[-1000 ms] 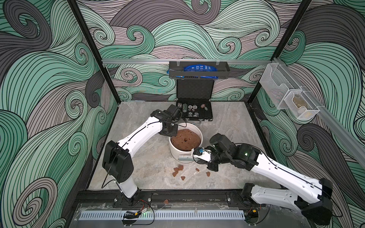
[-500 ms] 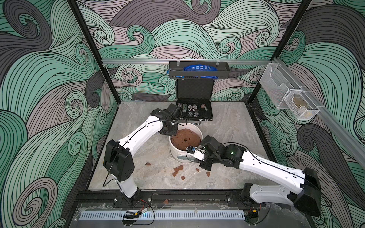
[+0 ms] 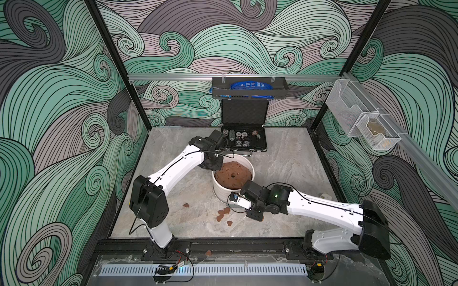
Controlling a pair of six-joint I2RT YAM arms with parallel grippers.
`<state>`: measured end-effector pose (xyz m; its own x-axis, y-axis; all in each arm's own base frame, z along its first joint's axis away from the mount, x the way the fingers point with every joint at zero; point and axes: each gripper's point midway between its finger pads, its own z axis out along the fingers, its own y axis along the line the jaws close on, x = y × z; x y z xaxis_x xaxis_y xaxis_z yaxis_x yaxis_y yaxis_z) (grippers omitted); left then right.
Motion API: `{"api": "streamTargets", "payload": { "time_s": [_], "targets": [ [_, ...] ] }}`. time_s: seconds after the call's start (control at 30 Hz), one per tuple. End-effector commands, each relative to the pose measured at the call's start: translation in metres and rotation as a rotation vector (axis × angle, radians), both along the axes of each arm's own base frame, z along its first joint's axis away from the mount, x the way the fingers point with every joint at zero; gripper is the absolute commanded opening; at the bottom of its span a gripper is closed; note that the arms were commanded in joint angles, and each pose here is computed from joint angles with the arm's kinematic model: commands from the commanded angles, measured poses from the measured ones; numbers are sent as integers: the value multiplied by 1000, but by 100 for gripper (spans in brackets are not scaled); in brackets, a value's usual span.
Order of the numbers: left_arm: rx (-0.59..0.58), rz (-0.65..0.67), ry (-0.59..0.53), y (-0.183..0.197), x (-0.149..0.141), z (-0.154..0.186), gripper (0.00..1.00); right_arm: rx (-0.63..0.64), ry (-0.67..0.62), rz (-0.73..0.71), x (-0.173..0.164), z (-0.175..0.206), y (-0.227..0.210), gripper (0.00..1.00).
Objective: Scrub the dried mud off the ceramic pot
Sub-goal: Brush off the soil from the pot, then place the brush at the center of the board.
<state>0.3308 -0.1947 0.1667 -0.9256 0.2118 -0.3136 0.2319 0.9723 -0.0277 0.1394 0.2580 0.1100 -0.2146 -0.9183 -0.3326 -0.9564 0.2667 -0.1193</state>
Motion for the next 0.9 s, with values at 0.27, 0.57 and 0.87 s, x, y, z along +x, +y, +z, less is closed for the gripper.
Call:
{"api": "streamTargets", "payload": {
  "time_s": [0.27,0.57,0.87],
  "targets": [
    [-41,-15,-31,-4,16,4,20,286,-11,238,-32,54,26,0],
    [-80,-7,-102,2,12,39,38,120,-3,257,-24,18,7,0],
    [-105,-8,-232,18,10,67,57,61,-75,152,-6,20,-39,0]
  ]
}}
